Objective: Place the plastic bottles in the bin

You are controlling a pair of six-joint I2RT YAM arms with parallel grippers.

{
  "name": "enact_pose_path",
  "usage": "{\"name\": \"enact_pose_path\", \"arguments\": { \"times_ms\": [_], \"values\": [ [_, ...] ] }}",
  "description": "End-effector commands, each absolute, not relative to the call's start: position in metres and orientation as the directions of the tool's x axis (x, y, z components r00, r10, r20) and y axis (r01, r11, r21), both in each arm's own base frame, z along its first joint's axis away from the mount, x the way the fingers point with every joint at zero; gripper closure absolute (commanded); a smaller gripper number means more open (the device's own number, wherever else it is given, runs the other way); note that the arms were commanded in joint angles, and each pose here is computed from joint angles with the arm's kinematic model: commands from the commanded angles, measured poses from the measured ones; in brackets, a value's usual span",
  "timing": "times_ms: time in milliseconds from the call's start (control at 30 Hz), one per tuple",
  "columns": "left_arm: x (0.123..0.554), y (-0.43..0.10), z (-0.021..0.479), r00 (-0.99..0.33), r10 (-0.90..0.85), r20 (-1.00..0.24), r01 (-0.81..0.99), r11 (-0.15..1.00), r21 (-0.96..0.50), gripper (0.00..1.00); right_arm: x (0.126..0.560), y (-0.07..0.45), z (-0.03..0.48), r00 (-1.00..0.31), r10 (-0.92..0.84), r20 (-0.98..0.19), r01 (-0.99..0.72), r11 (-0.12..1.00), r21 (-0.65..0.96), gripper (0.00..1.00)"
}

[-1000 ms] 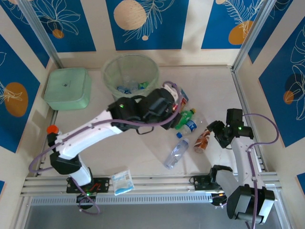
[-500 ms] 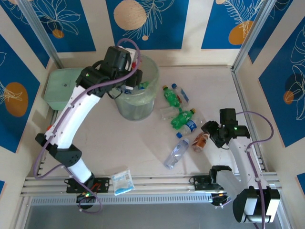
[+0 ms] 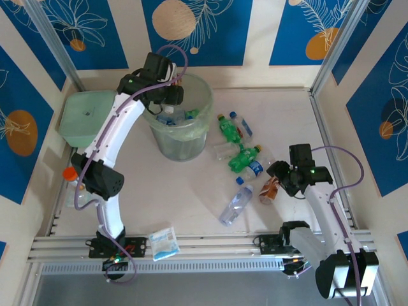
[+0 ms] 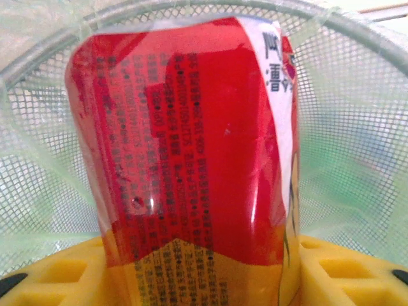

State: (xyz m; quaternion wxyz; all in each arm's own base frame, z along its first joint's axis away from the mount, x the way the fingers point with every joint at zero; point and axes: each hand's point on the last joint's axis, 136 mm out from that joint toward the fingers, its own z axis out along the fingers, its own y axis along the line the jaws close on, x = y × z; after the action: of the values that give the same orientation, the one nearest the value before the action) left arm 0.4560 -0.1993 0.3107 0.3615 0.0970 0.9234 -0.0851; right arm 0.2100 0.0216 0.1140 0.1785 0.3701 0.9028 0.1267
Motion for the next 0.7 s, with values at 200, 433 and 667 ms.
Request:
{"name": "enact_pose_path", "arguments": {
  "times_ms": [200, 433, 667],
  "values": [
    [0.45, -0.2, 0.328, -0.693, 0.117, -0.712, 0.283, 0.952, -0.119, 0.1, 0.214, 0.016, 0.132, -0.644, 0.716, -0.27, 0.622, 0.695, 0.359, 0.27],
    [0.415, -0.196, 0.36, -0.643, 0.093, -0.76, 0.318, 0.935, -0.155, 0.09, 0.208, 0.007, 0.138, -0.639, 0.71, -0.294, 0.639, 0.704, 0.311, 0.27],
    [0.332, -0.209, 0.34, -0.634, 0.153, -0.758, 0.424, 0.889, -0.175, 0.1, 0.19, -0.01, 0.12, -0.604, 0.756, -0.253, 0.726, 0.653, 0.218, 0.26]
  ]
}}
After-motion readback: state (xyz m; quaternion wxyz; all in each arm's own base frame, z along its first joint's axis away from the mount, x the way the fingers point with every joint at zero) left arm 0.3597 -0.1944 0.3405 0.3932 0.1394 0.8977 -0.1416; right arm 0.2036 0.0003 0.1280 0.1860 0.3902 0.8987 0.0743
